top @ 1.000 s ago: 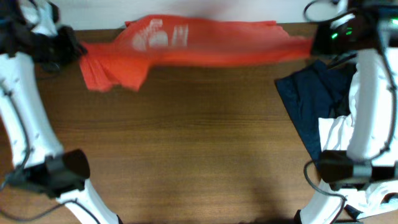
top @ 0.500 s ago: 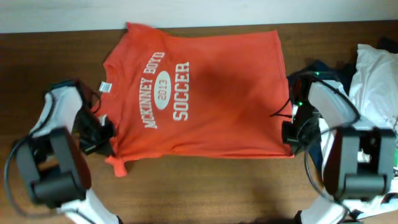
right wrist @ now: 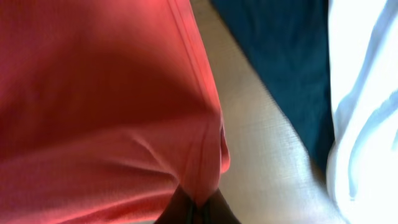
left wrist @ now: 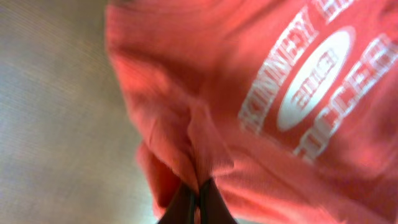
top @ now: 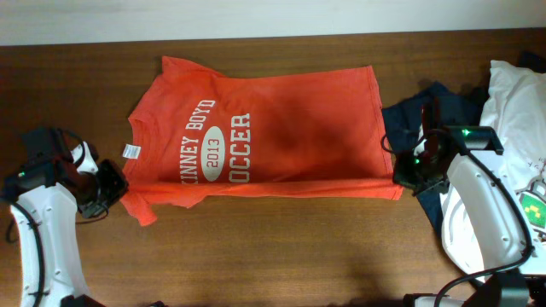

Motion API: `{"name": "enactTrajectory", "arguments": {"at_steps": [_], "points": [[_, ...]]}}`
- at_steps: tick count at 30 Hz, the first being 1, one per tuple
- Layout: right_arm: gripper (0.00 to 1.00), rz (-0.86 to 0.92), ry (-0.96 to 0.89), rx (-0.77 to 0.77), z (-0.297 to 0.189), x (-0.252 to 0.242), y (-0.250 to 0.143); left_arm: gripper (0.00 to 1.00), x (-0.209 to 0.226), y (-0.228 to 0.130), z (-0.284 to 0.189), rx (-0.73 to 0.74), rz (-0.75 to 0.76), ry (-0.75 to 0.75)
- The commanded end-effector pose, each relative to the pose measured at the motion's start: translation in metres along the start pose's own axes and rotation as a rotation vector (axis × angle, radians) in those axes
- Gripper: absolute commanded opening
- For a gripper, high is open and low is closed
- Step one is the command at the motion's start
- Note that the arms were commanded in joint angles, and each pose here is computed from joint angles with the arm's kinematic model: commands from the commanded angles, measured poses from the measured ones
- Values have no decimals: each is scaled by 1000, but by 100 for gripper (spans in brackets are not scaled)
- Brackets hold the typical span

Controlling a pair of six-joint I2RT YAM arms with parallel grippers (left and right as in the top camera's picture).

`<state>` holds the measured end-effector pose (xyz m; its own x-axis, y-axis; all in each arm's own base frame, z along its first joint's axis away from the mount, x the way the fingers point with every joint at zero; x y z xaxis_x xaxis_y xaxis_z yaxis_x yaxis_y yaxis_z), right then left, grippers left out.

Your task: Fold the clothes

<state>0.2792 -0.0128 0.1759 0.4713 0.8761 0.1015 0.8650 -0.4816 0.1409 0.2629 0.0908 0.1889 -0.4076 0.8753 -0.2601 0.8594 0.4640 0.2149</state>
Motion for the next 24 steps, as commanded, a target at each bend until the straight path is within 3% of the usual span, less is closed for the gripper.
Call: {"name": "enactTrajectory", "arguments": {"at_steps": [1, 5, 14, 15, 17, 18, 21, 24], "points": [[5, 9, 36, -109, -6, 5, 19, 0, -7, 12, 30, 3, 6, -78], [5, 7, 62, -154, 18, 17, 43, 0, -12, 43, 75, -48, 54, -125], [10, 3, 104, -178, 87, 35, 81, 6, -41, 82, 111, -213, 184, -176], [19, 2, 118, -201, 85, 37, 85, 11, -42, 86, 112, -229, 191, -179], [65, 1, 124, -214, 85, 39, 88, 74, -46, 99, 107, -302, 212, -189], [66, 1, 119, -205, 85, 38, 86, 83, -48, 106, 101, -327, 219, -191], [62, 8, 57, -74, 90, 26, 62, 85, -54, 104, 78, -295, 233, -214], [51, 14, -5, 57, 105, 17, 42, 86, -43, 51, 90, -14, 153, -177]]}}
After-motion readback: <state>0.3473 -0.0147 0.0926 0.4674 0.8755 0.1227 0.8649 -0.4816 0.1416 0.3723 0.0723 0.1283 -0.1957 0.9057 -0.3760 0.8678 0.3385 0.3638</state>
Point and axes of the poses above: each gripper's point midway between its finger pads, its own z axis out along the fingers, its own x axis along the line the jaws close on, y = z × x, the point moved 6 cm from there along -z, back along the fingers, and after that the axes turned 9 degrees about z, right-handed, at the moved point
